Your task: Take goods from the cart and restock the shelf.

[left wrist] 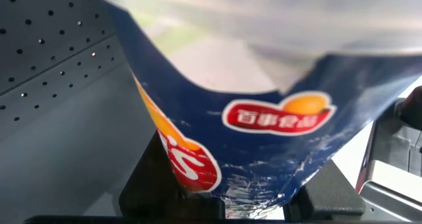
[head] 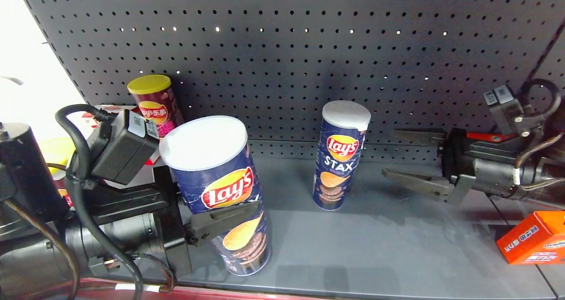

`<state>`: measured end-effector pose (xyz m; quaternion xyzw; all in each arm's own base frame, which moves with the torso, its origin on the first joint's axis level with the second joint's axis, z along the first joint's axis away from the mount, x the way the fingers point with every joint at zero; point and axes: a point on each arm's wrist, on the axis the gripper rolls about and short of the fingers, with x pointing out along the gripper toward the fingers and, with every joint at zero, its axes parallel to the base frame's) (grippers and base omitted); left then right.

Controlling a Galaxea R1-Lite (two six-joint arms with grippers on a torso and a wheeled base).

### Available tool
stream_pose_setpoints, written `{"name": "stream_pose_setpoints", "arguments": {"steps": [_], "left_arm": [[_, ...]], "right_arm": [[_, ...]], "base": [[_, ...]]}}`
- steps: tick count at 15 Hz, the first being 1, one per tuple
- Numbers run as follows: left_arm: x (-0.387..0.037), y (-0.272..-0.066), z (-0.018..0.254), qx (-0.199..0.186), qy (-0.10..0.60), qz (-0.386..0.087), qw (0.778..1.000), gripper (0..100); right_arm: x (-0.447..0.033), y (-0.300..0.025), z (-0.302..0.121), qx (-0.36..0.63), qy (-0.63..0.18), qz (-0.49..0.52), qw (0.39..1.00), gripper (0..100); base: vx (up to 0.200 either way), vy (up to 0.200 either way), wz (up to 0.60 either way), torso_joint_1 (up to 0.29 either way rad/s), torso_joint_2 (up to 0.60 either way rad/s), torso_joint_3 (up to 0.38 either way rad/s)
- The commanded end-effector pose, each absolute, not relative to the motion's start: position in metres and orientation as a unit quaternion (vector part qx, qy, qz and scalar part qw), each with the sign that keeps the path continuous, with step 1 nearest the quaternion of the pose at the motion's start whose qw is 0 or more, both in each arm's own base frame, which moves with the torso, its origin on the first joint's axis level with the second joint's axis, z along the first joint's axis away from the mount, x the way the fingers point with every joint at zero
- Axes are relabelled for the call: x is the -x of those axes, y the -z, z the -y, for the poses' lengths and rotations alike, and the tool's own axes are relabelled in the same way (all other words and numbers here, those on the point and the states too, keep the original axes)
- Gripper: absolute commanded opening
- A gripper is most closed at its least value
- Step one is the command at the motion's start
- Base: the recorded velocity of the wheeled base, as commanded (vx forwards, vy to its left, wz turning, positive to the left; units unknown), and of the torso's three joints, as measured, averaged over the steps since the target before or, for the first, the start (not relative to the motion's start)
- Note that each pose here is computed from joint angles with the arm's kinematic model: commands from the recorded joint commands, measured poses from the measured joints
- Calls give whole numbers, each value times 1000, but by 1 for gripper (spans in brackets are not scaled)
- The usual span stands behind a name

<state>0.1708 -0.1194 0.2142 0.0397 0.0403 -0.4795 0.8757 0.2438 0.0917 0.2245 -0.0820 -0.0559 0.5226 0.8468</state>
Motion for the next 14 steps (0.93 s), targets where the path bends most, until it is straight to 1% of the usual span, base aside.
{"name": "stream_pose_setpoints", "arguments": {"steps": [1, 6, 14], "left_arm": [[-171, -215, 119, -39, 479, -39, 876, 0], [-173, -218, 121, -39, 479, -34, 876, 0], [-176, -219, 123, -33, 479, -37, 876, 0]], "right_arm": [[-265, -211, -100, 77, -528, 34, 845, 100], [-292, -196, -110, 82, -543, 23, 836, 100], [-309, -183, -138, 78, -576, 14, 813, 100]], "base": [[0, 0, 0, 0, 0, 0], [0, 0, 0, 0, 0, 0], [0, 0, 0, 0, 0, 0]]}}
